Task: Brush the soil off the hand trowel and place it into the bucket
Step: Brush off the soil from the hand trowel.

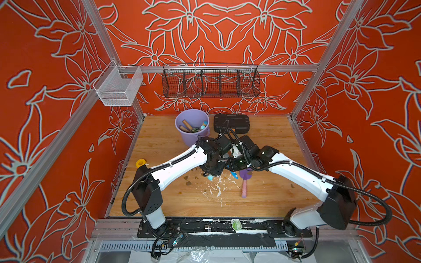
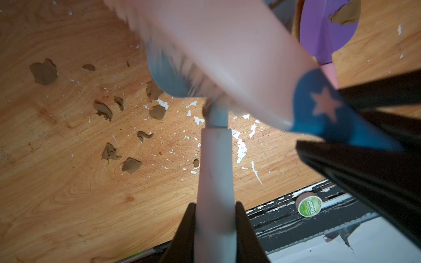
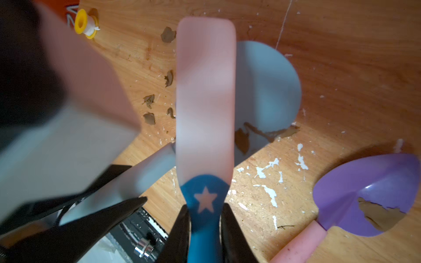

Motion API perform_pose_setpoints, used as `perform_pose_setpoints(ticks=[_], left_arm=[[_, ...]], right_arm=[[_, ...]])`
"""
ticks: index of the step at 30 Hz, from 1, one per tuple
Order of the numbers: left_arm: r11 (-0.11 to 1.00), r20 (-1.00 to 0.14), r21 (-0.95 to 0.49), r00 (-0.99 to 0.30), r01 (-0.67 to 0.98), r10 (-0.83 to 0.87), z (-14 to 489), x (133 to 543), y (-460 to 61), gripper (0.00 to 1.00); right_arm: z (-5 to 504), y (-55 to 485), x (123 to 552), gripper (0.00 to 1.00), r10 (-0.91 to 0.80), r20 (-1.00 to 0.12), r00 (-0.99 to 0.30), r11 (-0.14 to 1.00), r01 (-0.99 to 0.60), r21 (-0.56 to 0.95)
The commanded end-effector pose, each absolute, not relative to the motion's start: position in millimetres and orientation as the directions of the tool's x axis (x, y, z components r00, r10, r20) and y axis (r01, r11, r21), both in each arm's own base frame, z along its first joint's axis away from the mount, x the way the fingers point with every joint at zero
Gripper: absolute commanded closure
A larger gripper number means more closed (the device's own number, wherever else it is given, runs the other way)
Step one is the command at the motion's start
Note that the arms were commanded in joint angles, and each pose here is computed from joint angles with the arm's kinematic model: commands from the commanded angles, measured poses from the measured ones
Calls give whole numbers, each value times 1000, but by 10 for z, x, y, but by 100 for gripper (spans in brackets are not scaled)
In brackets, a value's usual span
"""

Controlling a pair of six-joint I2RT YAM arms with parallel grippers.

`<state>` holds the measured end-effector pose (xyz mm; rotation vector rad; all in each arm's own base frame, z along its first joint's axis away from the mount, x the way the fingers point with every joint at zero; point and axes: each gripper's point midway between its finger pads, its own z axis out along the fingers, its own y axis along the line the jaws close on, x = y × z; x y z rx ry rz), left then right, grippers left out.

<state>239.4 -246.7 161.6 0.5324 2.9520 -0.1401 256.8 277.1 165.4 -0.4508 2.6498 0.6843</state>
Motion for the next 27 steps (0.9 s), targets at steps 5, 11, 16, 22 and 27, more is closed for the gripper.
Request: perform_pose_setpoints(ticks=[5, 11, 16, 22, 27], left_arm=[[940, -174, -73, -933, 332, 316, 1724, 2359, -2385, 100], [944, -162, -69, -937, 323, 309, 1668, 2326, -2343, 100], [948, -159, -59, -941, 312, 300, 1644, 2320, -2277, 100], [946, -153, -173, -956, 274, 249, 1633, 2324, -2227, 100], [910, -151, -356, -974, 212, 168, 1664, 2317, -2176, 100]], right_arm=[[1596, 2495, 2832, 100, -245, -465, -851, 915, -362, 180], [1721, 2418, 3009, 100, -218, -524, -823, 932, -335, 139], [1881, 2468, 3053, 100, -206, -551, -809, 923, -347, 165], [2023, 2714, 2857, 100, -184, -567, -803, 839, -429, 335], [1907, 2843, 2683, 100, -156, -511, -845, 784, -421, 457]])
